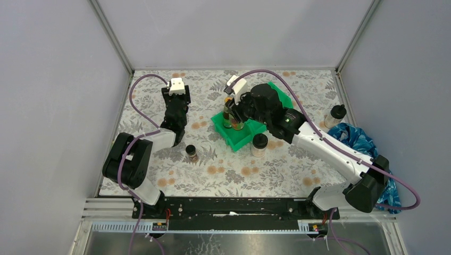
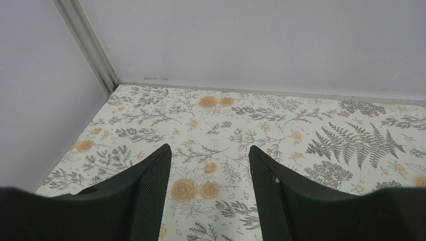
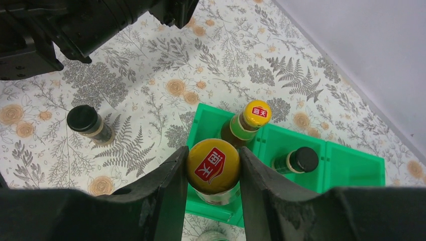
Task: Organize the condiment bottles
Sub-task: Place the bottle in the storage box.
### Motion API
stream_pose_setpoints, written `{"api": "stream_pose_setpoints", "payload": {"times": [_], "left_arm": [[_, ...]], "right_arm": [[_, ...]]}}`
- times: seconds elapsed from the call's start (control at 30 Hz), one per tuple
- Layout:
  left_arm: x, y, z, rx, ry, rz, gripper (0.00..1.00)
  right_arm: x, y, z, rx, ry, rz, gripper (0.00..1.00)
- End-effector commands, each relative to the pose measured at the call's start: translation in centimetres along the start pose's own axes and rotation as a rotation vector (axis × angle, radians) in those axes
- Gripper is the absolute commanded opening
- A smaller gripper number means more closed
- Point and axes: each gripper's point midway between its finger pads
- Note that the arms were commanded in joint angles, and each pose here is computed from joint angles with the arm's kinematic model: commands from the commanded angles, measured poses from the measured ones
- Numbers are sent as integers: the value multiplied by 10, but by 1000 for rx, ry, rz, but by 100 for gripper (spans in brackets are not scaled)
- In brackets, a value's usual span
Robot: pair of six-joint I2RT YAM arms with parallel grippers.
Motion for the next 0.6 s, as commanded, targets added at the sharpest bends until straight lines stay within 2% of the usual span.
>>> {"api": "stream_pose_setpoints", "payload": {"times": [0.0, 0.57], "left_arm": [[1, 19, 0, -74, 13, -40, 64], [0, 14, 1, -66, 15, -38, 64]], "right_arm": [[-25, 62, -18, -237, -63, 18, 0], [-32, 43, -7, -242, -61, 67, 0]]}}
Point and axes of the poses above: each gripper's point midway between its finger pads, its own z axis out along the fingers, its own x axis along the line the jaws close on, y = z × x, and after that the axes turned 12 degrees about -z, right-handed
